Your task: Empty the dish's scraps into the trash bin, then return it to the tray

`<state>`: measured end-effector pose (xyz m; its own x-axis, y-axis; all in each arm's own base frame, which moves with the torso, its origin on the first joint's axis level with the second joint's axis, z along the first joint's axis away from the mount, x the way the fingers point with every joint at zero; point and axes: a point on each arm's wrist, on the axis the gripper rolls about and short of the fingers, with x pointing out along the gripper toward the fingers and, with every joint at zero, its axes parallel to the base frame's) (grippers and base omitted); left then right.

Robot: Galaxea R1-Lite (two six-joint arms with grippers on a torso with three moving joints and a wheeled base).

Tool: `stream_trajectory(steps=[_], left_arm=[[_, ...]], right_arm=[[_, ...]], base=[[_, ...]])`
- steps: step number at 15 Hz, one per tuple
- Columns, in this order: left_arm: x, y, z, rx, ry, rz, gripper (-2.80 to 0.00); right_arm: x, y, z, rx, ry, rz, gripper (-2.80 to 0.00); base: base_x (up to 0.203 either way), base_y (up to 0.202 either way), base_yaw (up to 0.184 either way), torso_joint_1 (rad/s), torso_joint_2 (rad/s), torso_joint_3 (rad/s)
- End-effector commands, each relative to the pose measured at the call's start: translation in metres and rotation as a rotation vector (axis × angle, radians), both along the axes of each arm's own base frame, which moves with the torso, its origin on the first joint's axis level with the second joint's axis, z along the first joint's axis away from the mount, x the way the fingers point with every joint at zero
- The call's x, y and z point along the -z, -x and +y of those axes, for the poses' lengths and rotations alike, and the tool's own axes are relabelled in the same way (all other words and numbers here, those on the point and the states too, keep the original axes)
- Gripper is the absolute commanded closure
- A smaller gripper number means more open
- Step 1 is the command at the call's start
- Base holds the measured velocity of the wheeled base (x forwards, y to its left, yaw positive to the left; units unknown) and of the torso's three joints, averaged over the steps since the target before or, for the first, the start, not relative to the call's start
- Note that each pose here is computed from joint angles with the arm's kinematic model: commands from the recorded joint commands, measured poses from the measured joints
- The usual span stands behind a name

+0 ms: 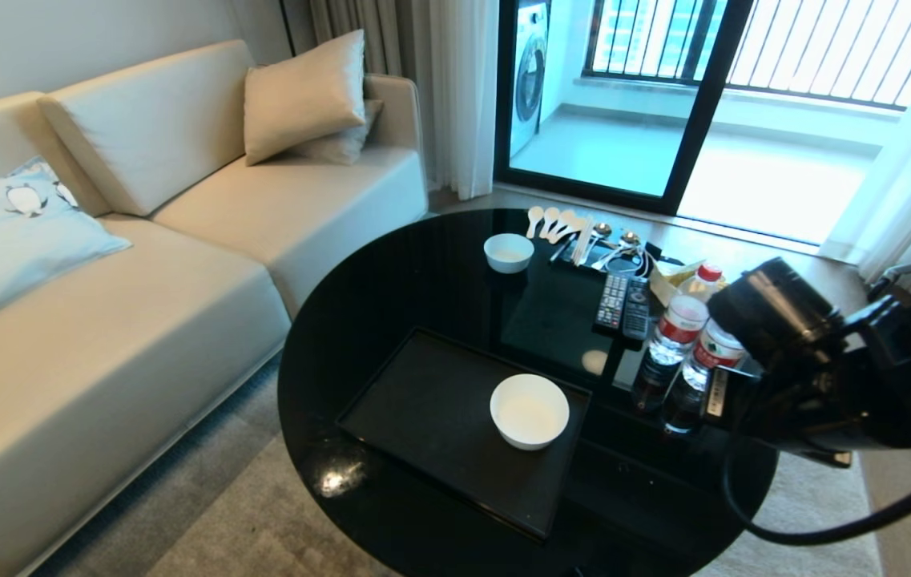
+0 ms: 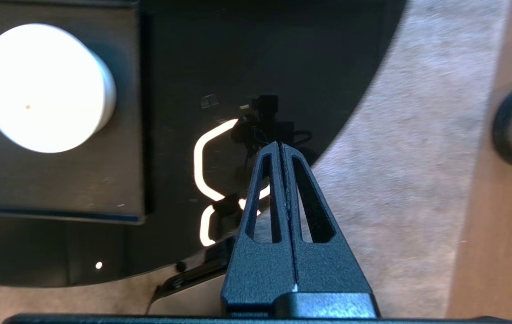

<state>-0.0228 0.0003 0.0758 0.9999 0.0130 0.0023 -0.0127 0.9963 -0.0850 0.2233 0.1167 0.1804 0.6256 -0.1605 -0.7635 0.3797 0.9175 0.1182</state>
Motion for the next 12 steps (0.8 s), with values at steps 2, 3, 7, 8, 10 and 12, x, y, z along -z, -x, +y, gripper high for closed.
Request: stream_trajectory(steps=[2,3,7,8,10,12], left_arm=[[0.0,0.0,0.0,-0.001,0.001,-0.001,0.0],[0.0,0.0,0.0,-0.001,0.001,-0.001,0.0],[0.0,0.0,0.0,-0.001,0.001,-0.001,0.0],[0.0,0.0,0.0,-0.001,0.001,-0.001,0.0],[0.0,0.0,0.0,-0.001,0.001,-0.001,0.0],[0.0,0.0,0.0,-0.001,0.001,-0.001,0.0]], right_arm=[[-0.019,0.046,-0.045,0.017,0.018,-0.074,0.0],[-0.02,0.06,-0.055,0.009,0.035,-0.085,0.0],[-0.011,0.12,-0.092,-0.019,0.119,-0.134,0.0],[-0.006,0.133,-0.1,-0.011,0.146,-0.14,0.0],[0.007,0.159,-0.114,0.016,0.204,-0.148,0.0],[0.023,0.179,-0.121,0.036,0.249,-0.156,0.0]], base=[[0.0,0.0,0.0,0.0,0.0,0.0],[0.0,0.0,0.0,0.0,0.0,0.0],[0.0,0.0,0.0,0.0,0.0,0.0],[0.0,0.0,0.0,0.0,0.0,0.0],[0.0,0.0,0.0,0.0,0.0,0.0],[0.0,0.0,0.0,0.0,0.0,0.0]])
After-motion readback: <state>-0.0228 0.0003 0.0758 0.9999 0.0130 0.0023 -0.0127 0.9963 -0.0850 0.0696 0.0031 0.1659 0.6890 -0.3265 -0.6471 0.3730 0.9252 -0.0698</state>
